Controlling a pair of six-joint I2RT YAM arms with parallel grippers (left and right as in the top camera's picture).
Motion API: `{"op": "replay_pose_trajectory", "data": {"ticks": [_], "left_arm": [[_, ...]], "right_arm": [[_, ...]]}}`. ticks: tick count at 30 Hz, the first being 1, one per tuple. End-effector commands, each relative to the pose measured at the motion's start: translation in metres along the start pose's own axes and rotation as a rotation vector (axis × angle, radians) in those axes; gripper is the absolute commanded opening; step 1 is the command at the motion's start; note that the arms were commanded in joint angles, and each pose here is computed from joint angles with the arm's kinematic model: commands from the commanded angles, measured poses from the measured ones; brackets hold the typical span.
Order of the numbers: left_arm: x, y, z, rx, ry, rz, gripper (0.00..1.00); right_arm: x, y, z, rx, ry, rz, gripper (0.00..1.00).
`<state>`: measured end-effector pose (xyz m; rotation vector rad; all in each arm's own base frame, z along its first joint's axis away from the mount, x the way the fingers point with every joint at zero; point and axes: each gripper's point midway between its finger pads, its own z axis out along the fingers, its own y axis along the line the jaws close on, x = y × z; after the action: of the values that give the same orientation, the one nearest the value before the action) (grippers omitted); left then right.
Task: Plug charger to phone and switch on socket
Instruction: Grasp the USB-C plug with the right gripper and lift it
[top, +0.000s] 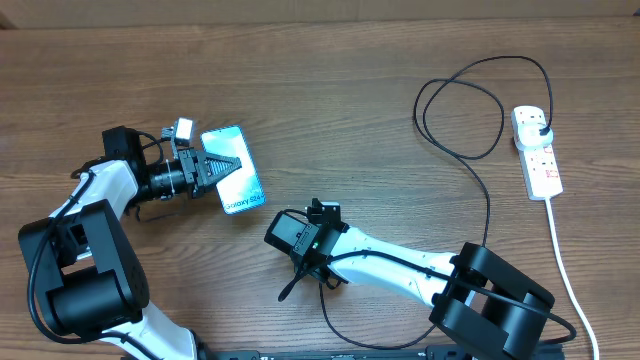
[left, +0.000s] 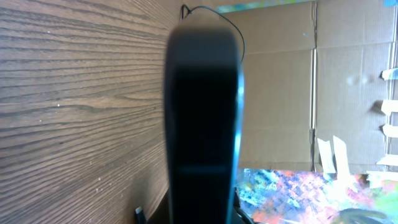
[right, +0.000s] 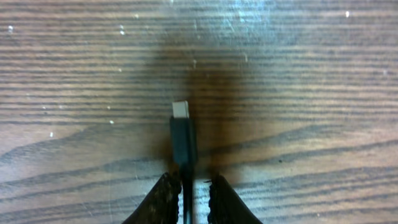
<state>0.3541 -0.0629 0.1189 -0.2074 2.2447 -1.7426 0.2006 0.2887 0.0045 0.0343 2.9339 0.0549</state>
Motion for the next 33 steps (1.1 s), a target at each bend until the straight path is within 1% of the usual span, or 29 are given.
{"op": "replay_pose_trajectory", "data": {"ticks": [1, 8, 12, 14, 18, 20, 24, 26, 29, 33], "left_arm": [[-0.001, -0.023, -0.002, 0.094, -0.01, 0.042, 0.04], [-0.001, -0.026, -0.002, 0.108, -0.01, 0.042, 0.04], [-0.002, -0.027, -0.003, 0.118, -0.011, 0.041, 0.04], [-0.002, -0.027, -0.003, 0.117, -0.011, 0.041, 0.04], [-0.002, -0.027, -0.003, 0.118, -0.011, 0.024, 0.04], [-0.002, -0.029, -0.003, 0.127, -0.011, 0.004, 0.04], [-0.004, -0.04, -0.009, 0.2, -0.024, 0.002, 0.04], [-0.006, -0.044, -0.014, 0.224, -0.038, 0.0, 0.04], [-0.009, -0.042, -0.023, 0.229, -0.064, -0.03, 0.04], [-0.012, -0.038, -0.04, 0.226, -0.113, -0.109, 0.04]], "right_arm": [[-0.009, -0.004, 0.001, 0.019, -0.052, 0.011, 0.2], [-0.013, -0.005, 0.001, 0.026, -0.07, 0.011, 0.18], [-0.012, -0.005, 0.004, 0.02, -0.072, 0.009, 0.13], [-0.011, -0.004, 0.004, 0.016, -0.069, -0.013, 0.08], [-0.006, -0.002, 0.005, 0.0, -0.04, -0.044, 0.04], [-0.004, -0.002, 0.004, -0.001, -0.028, -0.044, 0.04], [-0.008, -0.007, -0.013, 0.0, 0.015, -0.035, 0.04], [-0.012, -0.002, -0.025, -0.059, 0.036, -0.097, 0.04], [-0.019, 0.016, -0.053, -0.241, 0.065, -0.182, 0.04], [-0.027, 0.062, -0.12, -0.675, 0.073, -0.35, 0.04]]}}
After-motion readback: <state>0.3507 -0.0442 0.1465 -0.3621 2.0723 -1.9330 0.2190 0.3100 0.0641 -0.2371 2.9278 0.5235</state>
